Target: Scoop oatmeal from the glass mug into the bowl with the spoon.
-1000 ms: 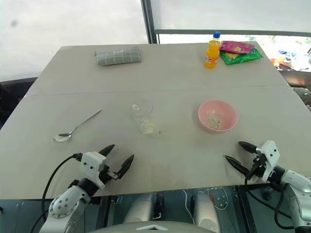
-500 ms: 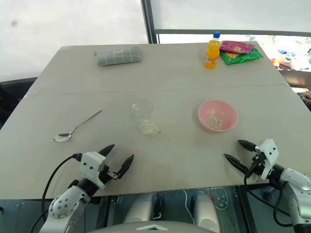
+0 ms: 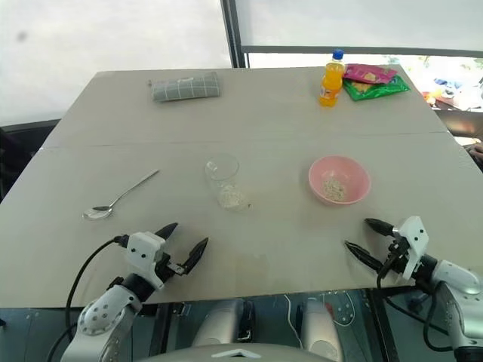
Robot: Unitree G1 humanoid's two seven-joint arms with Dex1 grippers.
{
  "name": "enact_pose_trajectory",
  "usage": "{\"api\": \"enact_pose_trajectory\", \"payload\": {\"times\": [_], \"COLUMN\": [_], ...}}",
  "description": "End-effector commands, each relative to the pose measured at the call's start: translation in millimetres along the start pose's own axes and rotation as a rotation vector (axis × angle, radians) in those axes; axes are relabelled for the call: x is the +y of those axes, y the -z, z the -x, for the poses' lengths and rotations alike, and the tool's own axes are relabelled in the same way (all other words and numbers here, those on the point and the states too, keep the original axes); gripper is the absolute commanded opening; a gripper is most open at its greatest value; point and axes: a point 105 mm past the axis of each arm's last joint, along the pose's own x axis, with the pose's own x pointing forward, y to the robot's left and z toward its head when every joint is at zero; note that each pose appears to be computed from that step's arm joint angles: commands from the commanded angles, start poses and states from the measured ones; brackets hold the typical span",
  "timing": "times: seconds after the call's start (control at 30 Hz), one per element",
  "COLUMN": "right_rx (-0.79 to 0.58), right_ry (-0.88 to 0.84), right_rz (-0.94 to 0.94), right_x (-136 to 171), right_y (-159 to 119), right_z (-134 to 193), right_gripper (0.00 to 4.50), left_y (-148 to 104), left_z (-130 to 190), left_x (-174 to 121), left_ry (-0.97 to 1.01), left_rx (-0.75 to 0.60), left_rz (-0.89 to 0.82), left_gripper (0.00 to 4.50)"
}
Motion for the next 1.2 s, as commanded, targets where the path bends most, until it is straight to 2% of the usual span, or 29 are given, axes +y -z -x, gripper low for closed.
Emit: {"api": "enact_pose_trajectory", "payload": {"times": [0.03, 0.3, 0.47, 0.63, 0.83, 0.97, 1.07, 1.2], "right_rx": [-0.059, -0.154, -0.184, -0.192, -0.187, -0.199, -0.198, -0.202], "right_ry": [-0.162, -0.44, -0.486, -0.453, -0.394, -0.354, -0.347, -0.335], "right_rz": [0.029, 0.059, 0.098, 0.12, 0.134, 0.131, 0.132, 0.14], "right_x": [28, 85, 99, 95, 88, 82, 80, 75], "right_y": [-29, -88, -109, -112, -108, -108, -107, -107], "right_z": [-9, -30, -41, -44, -41, -40, -40, -41], "right_gripper": [4.48, 4.48, 4.48, 4.48, 4.48, 4.5, 4.5, 4.5], "left_y": [0, -38, -45, -49, -26, -11, -2, 7], "left_z": [3, 1, -3, -10, 3, 17, 16, 18], "left_x": [32, 114, 161, 180, 188, 190, 185, 187], "left_ry": [-0.086, -0.193, -0.281, -0.278, -0.22, -0.197, -0.18, -0.218], "left_rx": [0.046, 0.008, 0.109, 0.177, 0.368, 0.452, 0.468, 0.501], "left_rz": [-0.026, -0.086, -0.147, -0.178, -0.069, -0.012, 0.039, 0.045], "left_gripper": [4.5, 4.5, 4.5, 4.5, 4.5, 3.56, 1.98, 0.22]}}
